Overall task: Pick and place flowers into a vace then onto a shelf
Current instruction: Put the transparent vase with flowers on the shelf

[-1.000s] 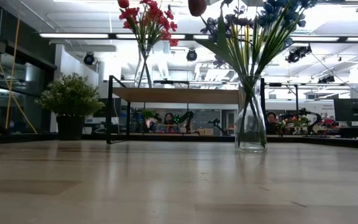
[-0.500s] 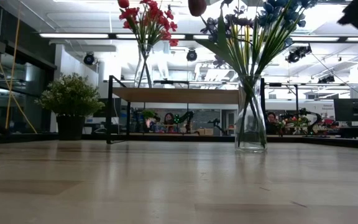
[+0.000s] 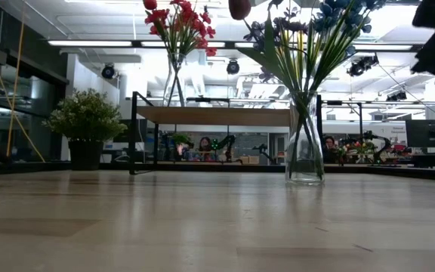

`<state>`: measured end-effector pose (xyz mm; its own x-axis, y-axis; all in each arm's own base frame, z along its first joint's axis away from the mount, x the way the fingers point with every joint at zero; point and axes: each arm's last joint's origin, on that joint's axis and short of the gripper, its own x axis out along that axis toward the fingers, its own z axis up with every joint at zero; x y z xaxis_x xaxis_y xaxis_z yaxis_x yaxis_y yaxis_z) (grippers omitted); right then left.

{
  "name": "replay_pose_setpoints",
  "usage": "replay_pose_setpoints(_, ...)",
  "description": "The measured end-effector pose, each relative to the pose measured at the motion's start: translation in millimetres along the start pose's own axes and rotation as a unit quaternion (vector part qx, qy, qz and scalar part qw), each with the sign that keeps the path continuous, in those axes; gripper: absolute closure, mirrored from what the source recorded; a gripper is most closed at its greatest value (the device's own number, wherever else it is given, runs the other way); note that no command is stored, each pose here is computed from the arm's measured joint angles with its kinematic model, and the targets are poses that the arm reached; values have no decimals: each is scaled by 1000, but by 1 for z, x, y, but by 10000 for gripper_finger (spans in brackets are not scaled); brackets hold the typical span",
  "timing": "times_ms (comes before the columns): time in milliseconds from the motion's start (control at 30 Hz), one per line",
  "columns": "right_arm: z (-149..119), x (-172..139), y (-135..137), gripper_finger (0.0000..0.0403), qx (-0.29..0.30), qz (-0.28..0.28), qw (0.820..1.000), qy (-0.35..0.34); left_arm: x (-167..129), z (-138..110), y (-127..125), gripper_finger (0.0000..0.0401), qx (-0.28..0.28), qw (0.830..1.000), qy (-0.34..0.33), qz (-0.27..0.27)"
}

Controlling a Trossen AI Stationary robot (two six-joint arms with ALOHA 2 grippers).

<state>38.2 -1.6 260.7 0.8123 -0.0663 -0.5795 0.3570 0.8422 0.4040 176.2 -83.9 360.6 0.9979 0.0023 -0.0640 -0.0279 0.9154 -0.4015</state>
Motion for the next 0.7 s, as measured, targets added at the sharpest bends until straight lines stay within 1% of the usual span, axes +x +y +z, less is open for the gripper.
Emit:
replay_pose_setpoints(233, -12, 36, -2, 261, 20, 38, 999, 1, 0, 0, 0, 20, 0, 1000, 1, 0)
replay_pose_setpoints(500, -24, 77, -3, 261, 33, 107, 993, -44, 0, 0, 0, 20, 0, 1000, 1, 0)
replay_pose_setpoints(600, -27, 88, -5, 261, 46, 122, 989, -67, 0, 0, 0, 20, 1, 1000, 1, 0)
replay_pose_setpoints(700, -34, 97, -8, 262, 56, 125, 988, -67, 0, -1, 1, 20, 3, 1000, 5, 2)
